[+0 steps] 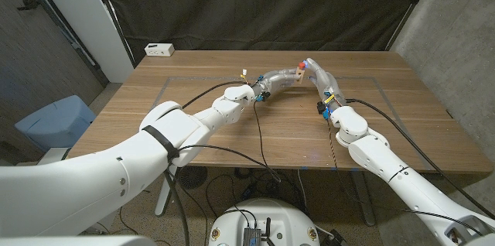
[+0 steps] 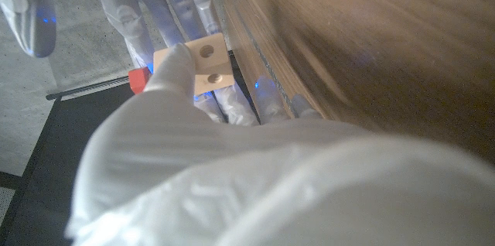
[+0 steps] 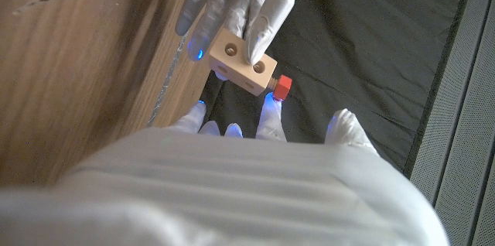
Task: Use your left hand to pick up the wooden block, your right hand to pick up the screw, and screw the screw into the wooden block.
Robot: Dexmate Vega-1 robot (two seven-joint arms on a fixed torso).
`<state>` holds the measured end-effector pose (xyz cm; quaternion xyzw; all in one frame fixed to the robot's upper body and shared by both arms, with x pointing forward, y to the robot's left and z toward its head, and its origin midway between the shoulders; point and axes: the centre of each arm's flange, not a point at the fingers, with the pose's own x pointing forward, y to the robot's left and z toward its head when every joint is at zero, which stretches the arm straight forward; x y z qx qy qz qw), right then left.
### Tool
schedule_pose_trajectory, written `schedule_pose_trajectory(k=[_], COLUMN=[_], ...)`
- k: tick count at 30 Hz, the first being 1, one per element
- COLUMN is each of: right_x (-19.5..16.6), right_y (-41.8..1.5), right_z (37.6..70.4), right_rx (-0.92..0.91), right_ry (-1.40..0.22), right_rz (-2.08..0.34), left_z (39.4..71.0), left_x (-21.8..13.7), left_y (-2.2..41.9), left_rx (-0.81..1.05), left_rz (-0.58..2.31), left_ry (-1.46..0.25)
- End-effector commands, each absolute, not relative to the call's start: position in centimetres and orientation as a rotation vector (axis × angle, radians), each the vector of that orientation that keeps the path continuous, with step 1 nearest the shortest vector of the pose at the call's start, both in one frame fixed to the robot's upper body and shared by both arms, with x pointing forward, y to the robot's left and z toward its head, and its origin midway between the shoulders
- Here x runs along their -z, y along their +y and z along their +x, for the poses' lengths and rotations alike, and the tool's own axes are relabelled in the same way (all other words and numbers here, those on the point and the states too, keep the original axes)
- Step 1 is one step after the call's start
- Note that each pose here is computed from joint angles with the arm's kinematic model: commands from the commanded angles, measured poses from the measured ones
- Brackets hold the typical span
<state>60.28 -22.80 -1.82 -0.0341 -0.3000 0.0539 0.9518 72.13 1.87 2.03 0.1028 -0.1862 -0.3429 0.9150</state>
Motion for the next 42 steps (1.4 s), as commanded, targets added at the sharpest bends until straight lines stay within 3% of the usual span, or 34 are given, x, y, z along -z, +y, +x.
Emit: schedule_pose_trajectory(k=[1, 42], right_x=[2.1, 2.6], right_y=[-23.0, -23.2], right_z=[60.0, 58.9], right_rx=[-0.097, -0.100], right_ry=[-0.611, -0.601], right_rz=[-0.068, -0.135], left_z=[72.2, 72.3], left_x=[-2.1, -2.1], left_y=[1.7, 1.2], left_rx=[0.704, 0.693], left_rz=[0.217, 0.218], left_ry=[-0.374, -0.344])
